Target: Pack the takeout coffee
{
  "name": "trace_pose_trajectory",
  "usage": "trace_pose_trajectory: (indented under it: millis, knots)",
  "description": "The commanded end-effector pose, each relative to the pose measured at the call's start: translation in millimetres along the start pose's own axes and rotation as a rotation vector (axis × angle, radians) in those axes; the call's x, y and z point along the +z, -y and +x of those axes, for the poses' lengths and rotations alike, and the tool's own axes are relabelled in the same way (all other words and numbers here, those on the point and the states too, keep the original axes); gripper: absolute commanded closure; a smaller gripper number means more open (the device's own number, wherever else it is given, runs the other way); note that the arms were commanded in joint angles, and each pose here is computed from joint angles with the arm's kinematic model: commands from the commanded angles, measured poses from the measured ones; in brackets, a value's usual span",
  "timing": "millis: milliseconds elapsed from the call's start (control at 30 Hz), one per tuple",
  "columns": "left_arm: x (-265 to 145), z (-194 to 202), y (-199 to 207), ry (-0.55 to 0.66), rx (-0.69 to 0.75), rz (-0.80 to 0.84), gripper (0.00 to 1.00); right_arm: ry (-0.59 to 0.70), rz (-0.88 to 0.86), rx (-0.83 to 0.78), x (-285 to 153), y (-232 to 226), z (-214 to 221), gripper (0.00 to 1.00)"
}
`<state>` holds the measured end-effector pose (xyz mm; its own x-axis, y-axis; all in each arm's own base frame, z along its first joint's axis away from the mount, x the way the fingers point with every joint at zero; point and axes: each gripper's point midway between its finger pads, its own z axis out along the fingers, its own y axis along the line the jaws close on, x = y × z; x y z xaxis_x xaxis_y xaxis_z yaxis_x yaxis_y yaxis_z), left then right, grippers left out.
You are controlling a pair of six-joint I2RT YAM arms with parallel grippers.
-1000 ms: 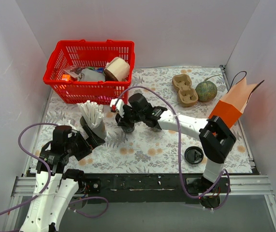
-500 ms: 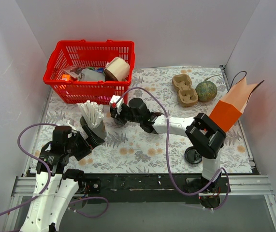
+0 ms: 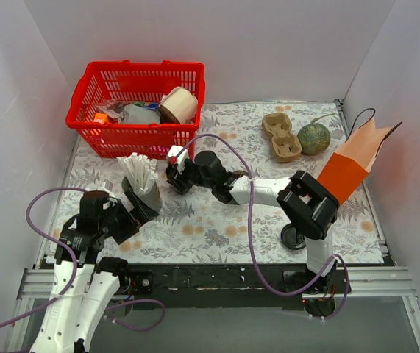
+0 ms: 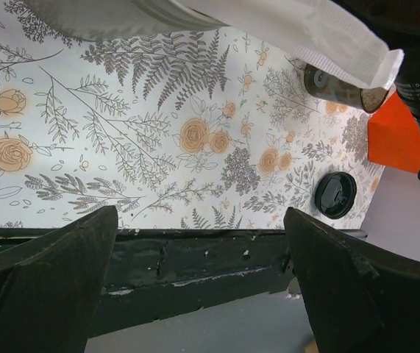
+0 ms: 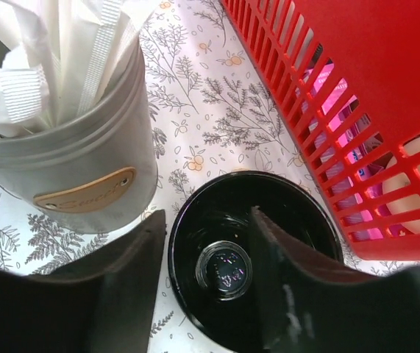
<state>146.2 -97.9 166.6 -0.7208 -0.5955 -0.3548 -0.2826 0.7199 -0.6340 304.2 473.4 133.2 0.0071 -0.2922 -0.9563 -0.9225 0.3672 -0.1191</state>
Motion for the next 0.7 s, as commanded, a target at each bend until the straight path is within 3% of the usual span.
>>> trace_pose_trajectory:
  millis: [0, 167, 300, 333, 400, 600, 667]
  knots:
    - [-9.4, -10.4, 11.1, 0.041, 0.016, 0.022, 0.02, 0.098, 0.045, -0.011, -14.1, 8.1, -47.1, 0.39]
    - [-13.2, -14.3, 13.8, 0.057, 0.024, 0.023, 0.02, 0.108, 0.075, 0.034, -36.3, 11.9, -73.0, 0.22]
    - [-20.6, -17.7, 30.1, 0.055, 0.039, 0.080, 0.02, 0.122, 0.170, 0.134, -77.0, 22.3, -100.0, 0.18]
    - [-23.6, -20.1, 36.5, 0.061, 0.044, 0.103, 0.02, 0.112, 0.249, 0.156, -87.5, 34.1, -99.8, 0.11]
    - [-25.6, -23.1, 47.2, 0.064, 0.049, 0.146, 0.02, 0.079, 0.382, 0.238, -117.8, 49.0, -91.7, 0.06]
    - [-14.1, -25.8, 75.4, 0.019, 0.040, 0.281, 0.02, 0.044, 0.641, 0.466, -211.1, 73.2, -66.4, 0.04]
    - [-6.8, -24.7, 79.5, 0.000, 0.041, 0.313, 0.02, -0.114, 0.702, 0.528, -239.9, 73.1, -33.5, 0.04]
